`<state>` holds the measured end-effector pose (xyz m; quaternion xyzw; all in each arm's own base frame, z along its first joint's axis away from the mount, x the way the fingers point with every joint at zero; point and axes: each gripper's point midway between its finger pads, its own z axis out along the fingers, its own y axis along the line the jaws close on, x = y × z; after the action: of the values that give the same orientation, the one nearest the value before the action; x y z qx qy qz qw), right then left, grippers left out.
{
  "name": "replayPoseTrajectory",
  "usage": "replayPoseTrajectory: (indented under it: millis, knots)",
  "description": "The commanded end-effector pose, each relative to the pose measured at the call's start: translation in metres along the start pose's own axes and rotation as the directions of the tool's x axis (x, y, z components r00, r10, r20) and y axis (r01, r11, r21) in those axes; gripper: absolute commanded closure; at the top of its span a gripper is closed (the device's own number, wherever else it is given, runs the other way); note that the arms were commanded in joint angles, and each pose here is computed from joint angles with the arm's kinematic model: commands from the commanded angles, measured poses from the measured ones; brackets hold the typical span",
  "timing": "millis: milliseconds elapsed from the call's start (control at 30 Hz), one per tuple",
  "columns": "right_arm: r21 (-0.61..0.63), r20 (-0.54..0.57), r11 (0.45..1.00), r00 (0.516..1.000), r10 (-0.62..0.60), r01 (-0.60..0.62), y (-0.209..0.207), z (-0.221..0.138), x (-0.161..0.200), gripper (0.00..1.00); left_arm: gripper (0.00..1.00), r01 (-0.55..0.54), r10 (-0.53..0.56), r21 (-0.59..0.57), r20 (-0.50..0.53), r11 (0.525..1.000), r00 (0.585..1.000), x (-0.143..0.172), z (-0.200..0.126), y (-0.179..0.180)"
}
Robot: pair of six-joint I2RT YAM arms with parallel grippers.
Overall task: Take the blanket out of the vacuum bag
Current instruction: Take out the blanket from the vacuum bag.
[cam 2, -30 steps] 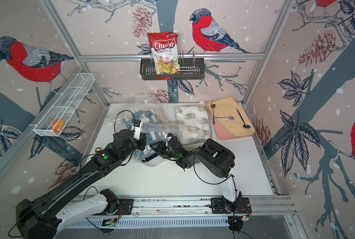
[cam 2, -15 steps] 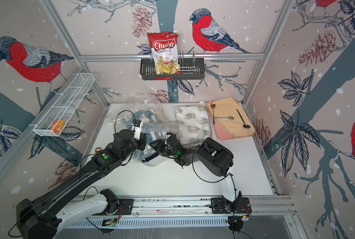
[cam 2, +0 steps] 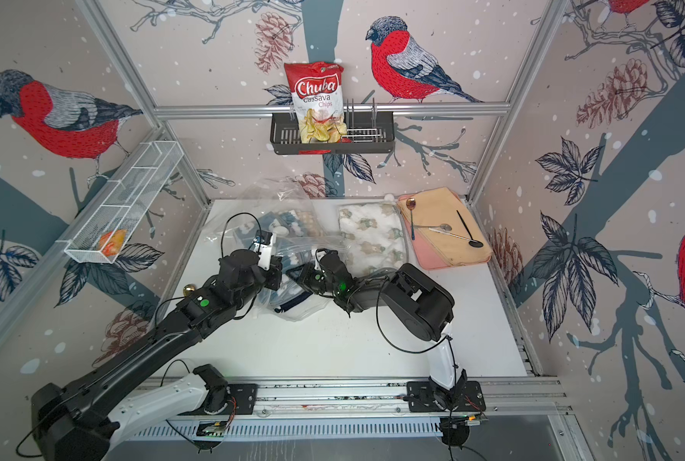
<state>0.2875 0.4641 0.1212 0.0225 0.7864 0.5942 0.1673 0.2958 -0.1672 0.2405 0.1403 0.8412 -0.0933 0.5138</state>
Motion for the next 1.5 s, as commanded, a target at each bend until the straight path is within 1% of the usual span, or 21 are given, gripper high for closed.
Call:
replayPoseTrajectory:
  millis: [0, 133, 233, 300, 400, 500, 533, 567, 667, 733, 800, 900, 1033, 1133, 1267, 1333, 1400, 1467]
  knots:
    - [-0.078, -0.033, 0.996, 0.998, -0.051, 0.048, 0.030, -0.001, 0.003, 0.81, 0.92, 0.009, -0.009, 0.002, 0.042, 1.000, 0.999, -0.010, -0.001, 0.000]
    - [-0.116, -0.026, 0.990, 0.996, -0.090, 0.086, 0.055, -0.003, 0.003, 0.84, 0.92, 0.011, -0.011, -0.001, 0.048, 1.000, 0.999, -0.012, -0.002, 0.001]
    - [-0.130, -0.008, 0.987, 0.996, -0.091, 0.089, 0.063, -0.006, -0.003, 0.85, 0.92, 0.011, -0.011, 0.000, 0.044, 1.000, 0.999, -0.011, -0.002, 0.000]
    - [-0.128, 0.000, 0.988, 0.996, -0.090, 0.089, 0.062, -0.007, -0.005, 0.86, 0.92, 0.010, -0.010, 0.001, 0.043, 1.000, 0.999, -0.010, -0.002, 0.000]
    - [-0.101, 0.010, 0.993, 0.998, -0.067, 0.068, 0.050, -0.009, -0.006, 0.84, 0.92, 0.012, -0.012, 0.001, 0.045, 1.000, 0.999, -0.011, -0.002, 0.000]
    - [-0.048, 0.028, 0.998, 0.999, -0.030, 0.031, 0.027, -0.011, -0.005, 0.76, 0.92, 0.012, -0.012, 0.000, 0.045, 1.000, 0.999, -0.011, -0.002, 0.000]
    - [-0.034, 0.036, 0.999, 0.999, -0.014, 0.016, 0.020, -0.012, -0.004, 0.71, 0.92, 0.011, -0.011, 0.000, 0.045, 1.000, 0.999, -0.011, -0.002, 0.000]
    - [-0.026, 0.045, 1.000, 0.999, 0.000, 0.001, 0.013, -0.014, -0.004, 0.69, 0.92, 0.011, -0.011, 0.002, 0.046, 1.000, 0.999, -0.011, -0.002, 0.000]
    - [-0.057, 0.054, 0.998, 0.998, 0.028, -0.025, 0.012, -0.015, 0.000, 0.64, 0.92, 0.012, -0.013, 0.004, 0.045, 1.000, 0.999, -0.011, -0.002, -0.001]
    - [-0.072, 0.071, 0.997, 0.997, 0.040, -0.035, 0.015, -0.016, 0.001, 0.49, 0.92, 0.011, -0.011, 0.002, 0.040, 1.000, 0.999, -0.010, -0.001, 0.000]
    - [-0.087, 0.082, 0.996, 0.996, 0.039, -0.031, 0.019, -0.015, 0.002, 0.40, 0.92, 0.012, -0.012, 0.003, 0.045, 1.000, 0.999, -0.011, -0.002, 0.000]
    - [-0.103, 0.101, 0.994, 0.994, 0.041, -0.030, 0.022, -0.013, 0.006, 0.36, 0.92, 0.015, -0.015, 0.008, 0.055, 1.000, 0.998, -0.013, -0.005, -0.001]
    - [-0.079, 0.121, 0.995, 0.990, 0.078, -0.069, 0.012, -0.007, 0.008, 0.30, 0.92, 0.018, -0.019, 0.016, 0.061, 1.000, 0.998, -0.015, -0.007, -0.002]
    - [-0.084, 0.131, 0.993, 0.987, 0.090, -0.079, 0.011, -0.004, 0.009, 0.26, 0.92, 0.016, -0.018, 0.021, 0.064, 1.000, 0.998, -0.015, -0.008, -0.003]
    - [-0.065, 0.157, 0.996, 0.985, 0.066, -0.056, 0.013, 0.003, 0.006, 0.25, 0.92, 0.018, -0.020, 0.019, 0.076, 1.000, 0.997, -0.017, -0.011, -0.003]
    - [-0.070, 0.170, 0.995, 0.982, 0.082, -0.071, 0.011, 0.006, 0.003, 0.26, 0.92, 0.018, -0.019, 0.018, 0.076, 1.000, 0.997, -0.017, -0.011, -0.002]
    - [-0.091, 0.193, 0.992, 0.976, 0.100, -0.084, 0.013, 0.008, 0.000, 0.30, 0.92, 0.016, -0.018, 0.021, 0.072, 1.000, 0.997, -0.017, -0.010, -0.003]
    - [-0.063, 0.215, 0.993, 0.970, 0.116, -0.105, 0.007, 0.010, 0.000, 0.33, 0.92, 0.017, -0.018, 0.021, 0.069, 1.000, 0.997, -0.016, -0.010, -0.004]
